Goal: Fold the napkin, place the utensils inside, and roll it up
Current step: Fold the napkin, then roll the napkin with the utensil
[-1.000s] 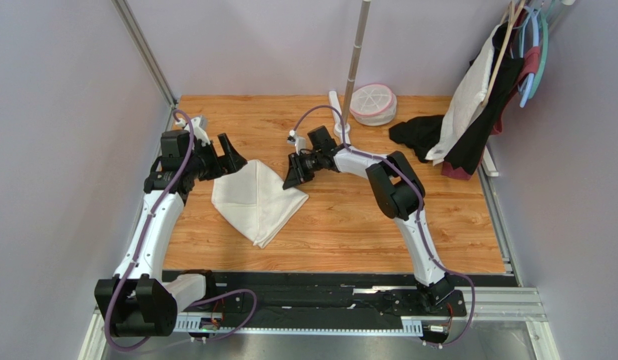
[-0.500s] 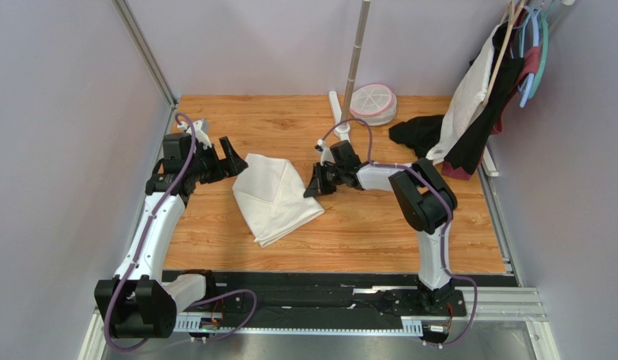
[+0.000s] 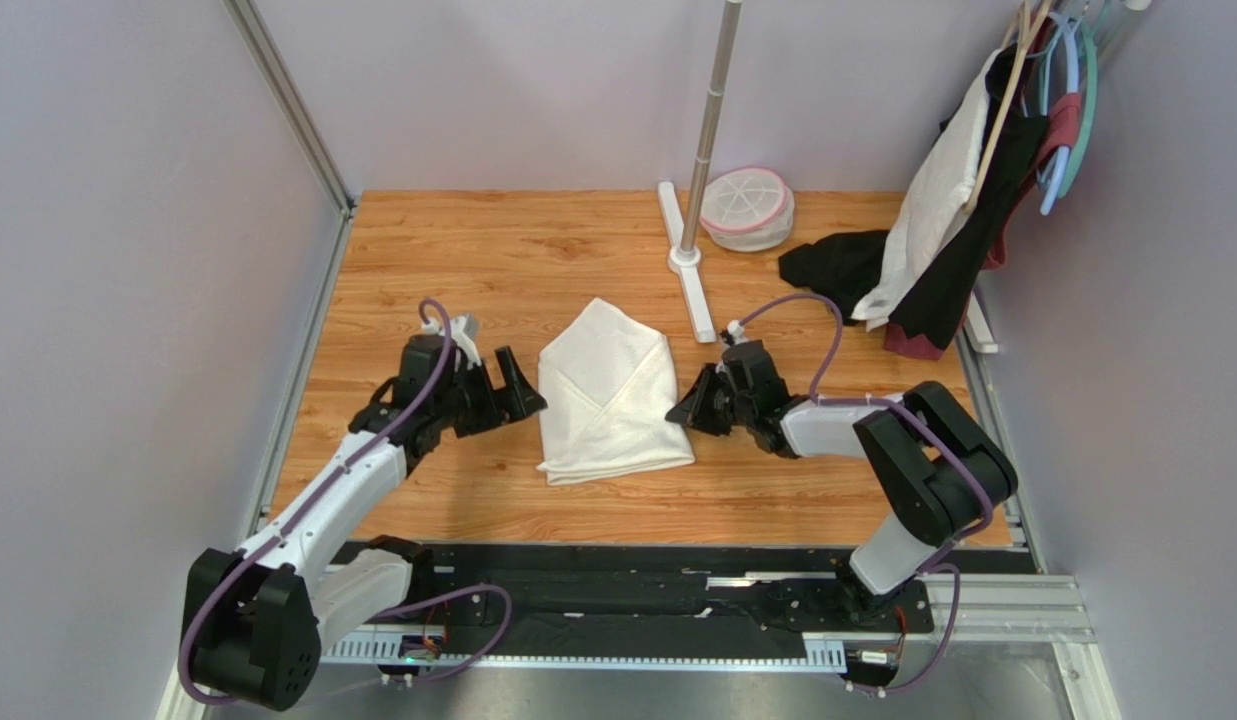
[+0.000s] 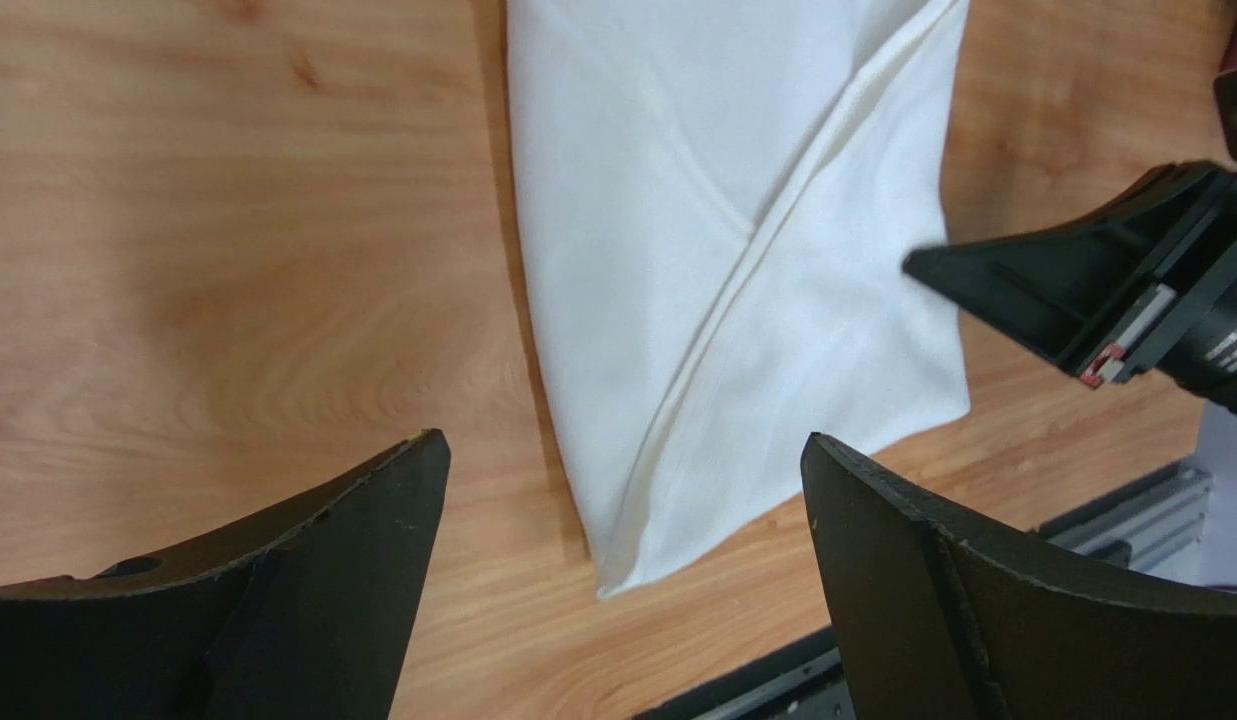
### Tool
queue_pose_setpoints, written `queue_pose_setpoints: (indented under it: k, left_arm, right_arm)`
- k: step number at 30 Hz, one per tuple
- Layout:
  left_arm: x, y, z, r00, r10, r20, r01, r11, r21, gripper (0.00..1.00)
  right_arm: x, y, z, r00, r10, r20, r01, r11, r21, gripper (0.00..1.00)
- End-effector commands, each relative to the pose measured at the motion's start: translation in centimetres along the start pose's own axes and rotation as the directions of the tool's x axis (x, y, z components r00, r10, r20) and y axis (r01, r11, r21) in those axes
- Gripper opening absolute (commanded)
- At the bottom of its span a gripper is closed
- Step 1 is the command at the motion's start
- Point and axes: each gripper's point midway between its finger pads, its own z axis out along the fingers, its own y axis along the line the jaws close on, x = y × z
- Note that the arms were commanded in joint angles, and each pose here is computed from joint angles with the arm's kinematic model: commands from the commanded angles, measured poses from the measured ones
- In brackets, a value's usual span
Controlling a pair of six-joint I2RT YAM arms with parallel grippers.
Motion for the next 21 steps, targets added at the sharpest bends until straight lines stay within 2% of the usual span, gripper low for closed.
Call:
queue_pose_setpoints:
  k: [1, 6, 10, 13, 21]
  left_arm:
    - [0.8, -2.7, 0.1, 0.996, -0.069, 0.058, 0.063, 0.993, 0.101, 0.95]
    - [3.6, -1.5, 0.8, 0.995, -0.094, 0.013, 0.093, 0.993, 0.068, 0.9]
    - [4.2, -1.9, 1.6, 0.992, -0.123, -0.009, 0.123, 0.987, 0.104, 0.77]
    - [4.8, -1.3, 2.3, 0.992, -0.113, -0.049, 0.116, 0.991, 0.062, 0.7]
    - [7.4, -0.9, 3.0, 0.982, -0.14, -0.124, 0.148, 0.988, 0.054, 0.59]
  right_arm:
    - [3.7, -7.4, -1.1, 0.986, 0.158, 0.06, -0.168, 0.954, 0.249, 0.0]
    - [4.4, -7.8, -1.4, 0.983, 0.158, 0.091, -0.177, 0.946, 0.271, 0.0]
    - [5.2, -7.8, -1.0, 0.984, 0.163, 0.071, -0.176, 0.947, 0.269, 0.0]
    - [5.1, -7.6, -0.8, 0.983, 0.167, 0.073, -0.181, 0.949, 0.259, 0.0]
    - [5.1, -7.5, -0.8, 0.985, 0.156, 0.071, -0.169, 0.953, 0.253, 0.0]
